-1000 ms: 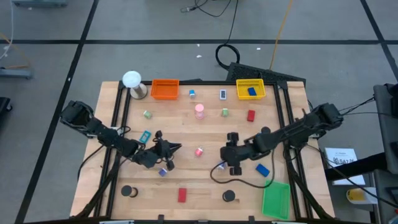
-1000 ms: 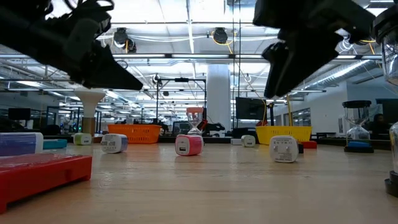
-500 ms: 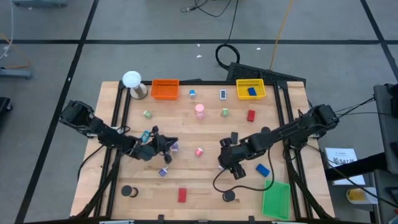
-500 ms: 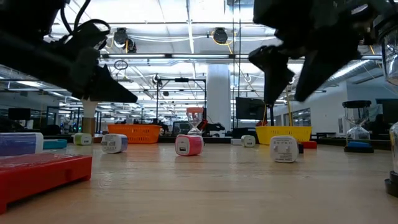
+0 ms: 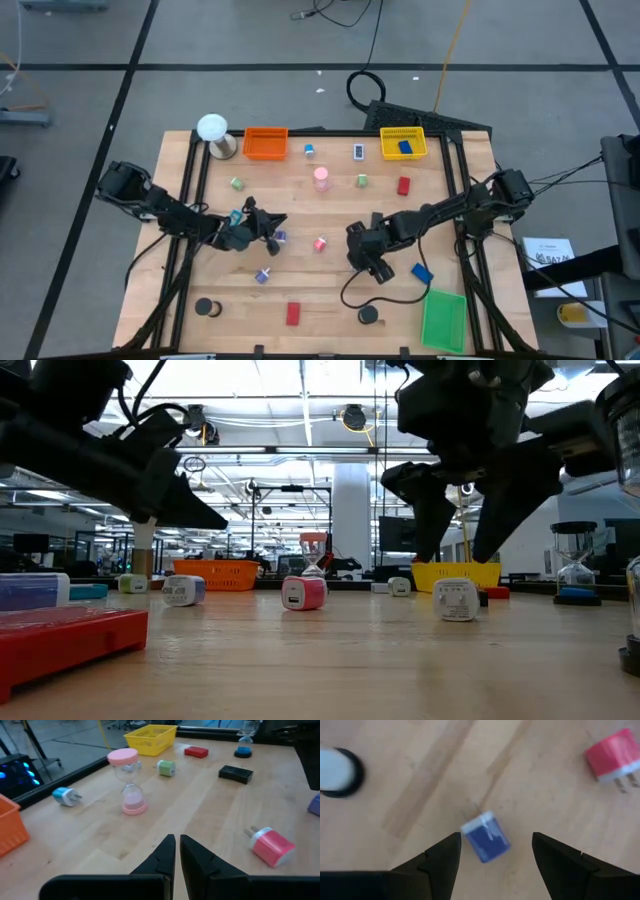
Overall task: Pick & Place Office items
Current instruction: Put the right purple charger adapter into the green basket
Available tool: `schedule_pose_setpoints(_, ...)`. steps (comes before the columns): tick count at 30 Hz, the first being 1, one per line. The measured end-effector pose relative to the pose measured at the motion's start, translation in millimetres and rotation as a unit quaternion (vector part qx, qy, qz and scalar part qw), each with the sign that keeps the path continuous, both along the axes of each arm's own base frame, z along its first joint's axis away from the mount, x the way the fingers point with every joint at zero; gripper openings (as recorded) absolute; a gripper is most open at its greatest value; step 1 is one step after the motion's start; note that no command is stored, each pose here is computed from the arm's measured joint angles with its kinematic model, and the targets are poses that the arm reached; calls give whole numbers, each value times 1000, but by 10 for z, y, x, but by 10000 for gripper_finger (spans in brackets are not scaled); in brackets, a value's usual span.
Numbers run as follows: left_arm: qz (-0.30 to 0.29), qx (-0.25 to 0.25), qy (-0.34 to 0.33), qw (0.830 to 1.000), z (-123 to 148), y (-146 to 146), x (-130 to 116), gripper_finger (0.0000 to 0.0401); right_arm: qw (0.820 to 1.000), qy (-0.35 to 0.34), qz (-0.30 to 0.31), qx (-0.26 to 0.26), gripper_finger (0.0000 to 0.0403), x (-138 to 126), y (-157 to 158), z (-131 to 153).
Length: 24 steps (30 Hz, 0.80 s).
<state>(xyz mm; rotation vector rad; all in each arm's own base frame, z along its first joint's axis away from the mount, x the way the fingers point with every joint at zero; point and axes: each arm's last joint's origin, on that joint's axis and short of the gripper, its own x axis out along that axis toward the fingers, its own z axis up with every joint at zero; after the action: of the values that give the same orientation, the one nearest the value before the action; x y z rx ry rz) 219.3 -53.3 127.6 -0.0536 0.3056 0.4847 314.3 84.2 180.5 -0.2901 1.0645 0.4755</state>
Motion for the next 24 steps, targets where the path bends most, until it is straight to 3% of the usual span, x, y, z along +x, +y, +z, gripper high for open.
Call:
schedule_pose_setpoints(11, 7, -12, 0, 1000, 1, 122, 38, 31, 1000, -6, 14, 9, 236, 12, 3, 4)
schedule_pose_setpoints(19, 2, -14, 3, 1000, -3, 126, 39, 31, 998, 42, 43, -15, 236, 86, 22, -369)
schedule_pose_setpoints(24, 1, -14, 3, 1000, -3, 124, 39, 31, 999, 40, 33, -7, 221, 109, 29, -391)
